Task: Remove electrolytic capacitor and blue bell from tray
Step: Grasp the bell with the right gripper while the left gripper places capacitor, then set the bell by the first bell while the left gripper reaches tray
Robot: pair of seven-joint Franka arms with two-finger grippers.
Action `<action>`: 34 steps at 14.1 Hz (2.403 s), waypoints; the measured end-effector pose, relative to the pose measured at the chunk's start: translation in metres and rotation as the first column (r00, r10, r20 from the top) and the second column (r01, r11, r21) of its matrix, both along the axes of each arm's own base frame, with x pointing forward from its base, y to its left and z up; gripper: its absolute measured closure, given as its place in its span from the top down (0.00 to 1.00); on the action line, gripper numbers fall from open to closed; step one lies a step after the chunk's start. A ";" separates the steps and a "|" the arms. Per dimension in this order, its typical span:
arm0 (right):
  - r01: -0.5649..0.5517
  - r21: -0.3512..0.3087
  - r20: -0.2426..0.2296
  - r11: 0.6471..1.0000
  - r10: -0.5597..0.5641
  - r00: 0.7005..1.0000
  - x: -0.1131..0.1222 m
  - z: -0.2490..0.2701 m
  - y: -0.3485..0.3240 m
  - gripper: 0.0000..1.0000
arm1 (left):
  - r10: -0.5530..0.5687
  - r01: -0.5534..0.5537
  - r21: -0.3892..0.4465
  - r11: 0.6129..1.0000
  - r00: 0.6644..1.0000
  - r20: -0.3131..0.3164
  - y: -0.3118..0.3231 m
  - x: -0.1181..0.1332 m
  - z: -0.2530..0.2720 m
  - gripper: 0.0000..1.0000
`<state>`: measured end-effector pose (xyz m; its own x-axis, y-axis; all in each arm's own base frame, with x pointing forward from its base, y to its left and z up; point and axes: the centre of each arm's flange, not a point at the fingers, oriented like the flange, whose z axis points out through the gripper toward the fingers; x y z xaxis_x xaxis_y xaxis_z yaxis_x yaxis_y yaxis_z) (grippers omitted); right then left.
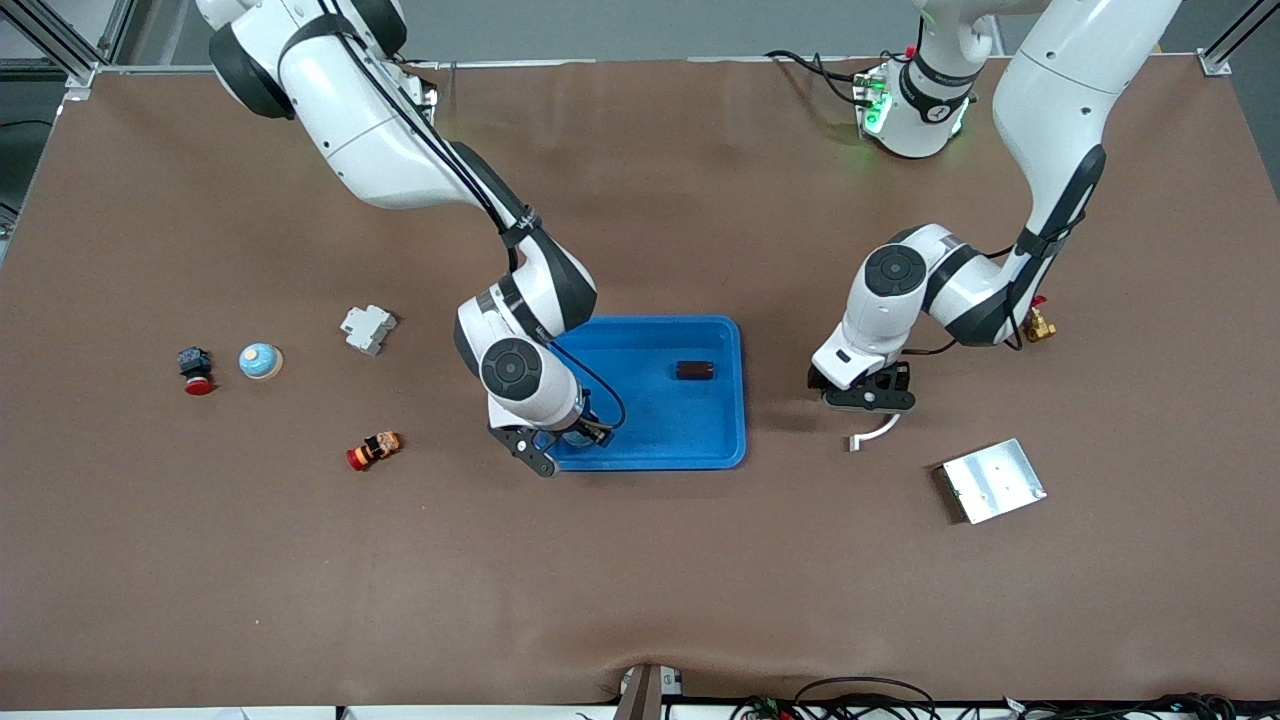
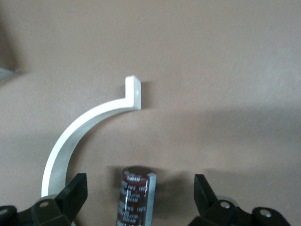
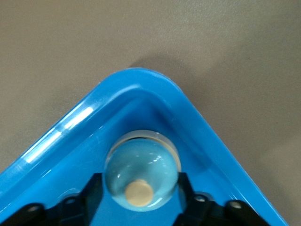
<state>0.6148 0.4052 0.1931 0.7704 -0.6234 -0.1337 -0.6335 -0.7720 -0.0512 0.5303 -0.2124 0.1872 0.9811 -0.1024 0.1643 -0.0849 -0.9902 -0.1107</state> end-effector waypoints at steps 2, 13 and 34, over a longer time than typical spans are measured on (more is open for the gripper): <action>0.001 0.003 0.006 1.000 -0.001 1.000 0.002 0.003 0.000 0.63 | 0.059 -0.059 -0.032 0.998 0.998 0.011 -0.005 0.005 0.011 1.00; -0.240 -0.012 -0.068 0.971 0.239 0.969 0.038 0.117 -0.093 0.63 | 0.669 -0.674 -0.142 0.725 0.738 -0.086 -0.083 -0.006 0.077 1.00; -0.683 0.011 -0.020 0.730 0.683 0.730 0.013 0.019 -0.418 0.63 | 0.957 -0.989 -0.144 0.035 0.074 -0.280 -0.201 -0.009 0.121 1.00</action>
<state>0.6282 -0.0133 0.2123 0.9853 0.0705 -0.1555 0.0639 -0.9968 -0.0471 0.5214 -0.4138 0.3084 0.1532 0.9827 -0.1038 0.9872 -0.1474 0.0615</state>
